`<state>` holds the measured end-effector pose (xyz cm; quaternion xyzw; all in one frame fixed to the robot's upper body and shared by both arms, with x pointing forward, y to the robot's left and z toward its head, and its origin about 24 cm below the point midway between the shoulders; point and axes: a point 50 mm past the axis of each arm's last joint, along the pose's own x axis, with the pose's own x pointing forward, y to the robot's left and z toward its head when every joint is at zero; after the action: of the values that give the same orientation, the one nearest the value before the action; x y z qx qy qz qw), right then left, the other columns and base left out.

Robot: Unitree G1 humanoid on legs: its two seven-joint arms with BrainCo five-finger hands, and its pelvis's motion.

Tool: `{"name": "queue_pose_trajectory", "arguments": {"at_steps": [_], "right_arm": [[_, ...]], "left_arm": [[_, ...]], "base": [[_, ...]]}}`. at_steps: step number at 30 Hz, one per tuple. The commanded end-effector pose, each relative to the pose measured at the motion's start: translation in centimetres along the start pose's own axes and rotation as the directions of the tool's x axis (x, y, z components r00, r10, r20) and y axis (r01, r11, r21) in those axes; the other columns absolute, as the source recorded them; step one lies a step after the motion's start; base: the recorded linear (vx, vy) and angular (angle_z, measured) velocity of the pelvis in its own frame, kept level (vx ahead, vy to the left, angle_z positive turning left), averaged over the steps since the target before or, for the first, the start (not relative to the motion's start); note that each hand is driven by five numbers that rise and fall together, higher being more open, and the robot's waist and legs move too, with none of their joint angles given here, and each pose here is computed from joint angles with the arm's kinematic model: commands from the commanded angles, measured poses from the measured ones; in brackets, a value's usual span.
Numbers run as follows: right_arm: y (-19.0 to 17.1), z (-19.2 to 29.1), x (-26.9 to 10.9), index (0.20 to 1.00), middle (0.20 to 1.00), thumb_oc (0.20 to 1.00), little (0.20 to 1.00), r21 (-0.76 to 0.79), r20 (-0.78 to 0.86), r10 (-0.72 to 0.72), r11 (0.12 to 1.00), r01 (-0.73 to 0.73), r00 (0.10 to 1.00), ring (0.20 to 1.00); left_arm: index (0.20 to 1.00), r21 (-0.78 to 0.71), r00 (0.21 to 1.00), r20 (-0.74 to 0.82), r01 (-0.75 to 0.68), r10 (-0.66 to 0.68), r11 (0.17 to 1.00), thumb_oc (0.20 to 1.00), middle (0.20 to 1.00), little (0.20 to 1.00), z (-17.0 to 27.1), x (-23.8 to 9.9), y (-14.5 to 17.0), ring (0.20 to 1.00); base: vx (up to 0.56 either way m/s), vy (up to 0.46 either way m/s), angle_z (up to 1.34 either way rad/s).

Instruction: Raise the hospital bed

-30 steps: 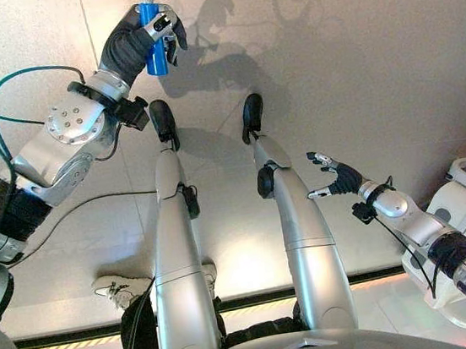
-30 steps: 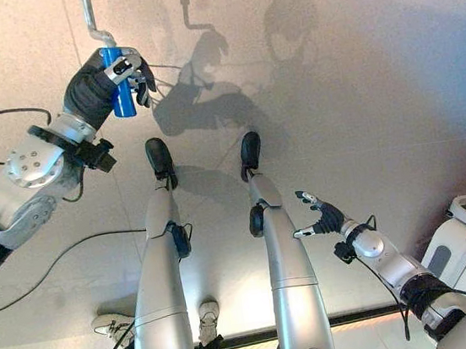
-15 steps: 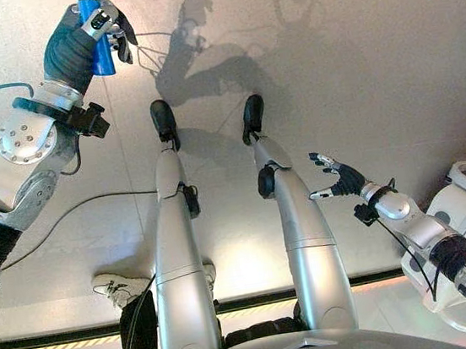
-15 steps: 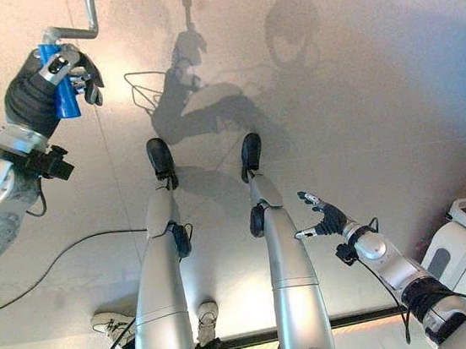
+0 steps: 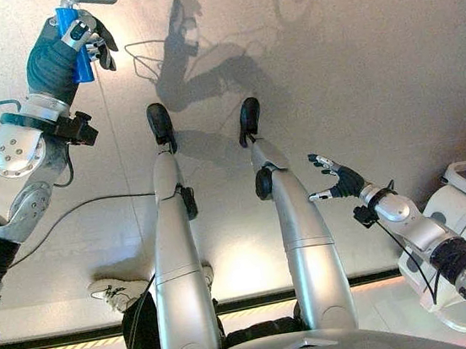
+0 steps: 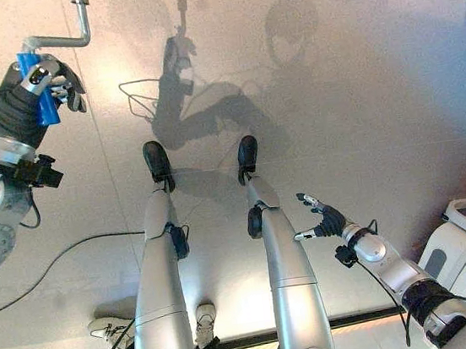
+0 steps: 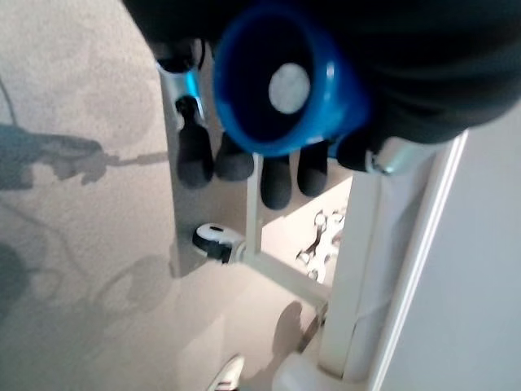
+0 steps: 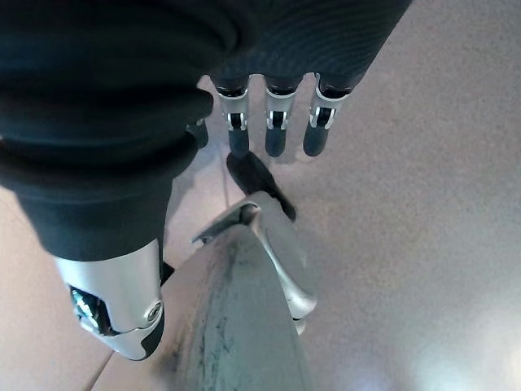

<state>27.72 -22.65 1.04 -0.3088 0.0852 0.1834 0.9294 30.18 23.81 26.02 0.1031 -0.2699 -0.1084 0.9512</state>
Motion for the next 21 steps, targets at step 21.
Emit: {"name": "queue_pose_trajectory", "arguments": {"at_steps": [21], "right_arm": [[0.6,-1.0,-1.2,1.000,1.000,1.000,1.000,-0.014,-0.027,0.050,0.999,-0.051,0.998,1.000]], "left_arm": [[0.200,0.001,0.972,-0.028,-0.233,0.233,0.972,0.200,0.200,0.200,-4.2,4.4,0.3,0.200]], "base": [[0.00,0.000,0.01]]}}
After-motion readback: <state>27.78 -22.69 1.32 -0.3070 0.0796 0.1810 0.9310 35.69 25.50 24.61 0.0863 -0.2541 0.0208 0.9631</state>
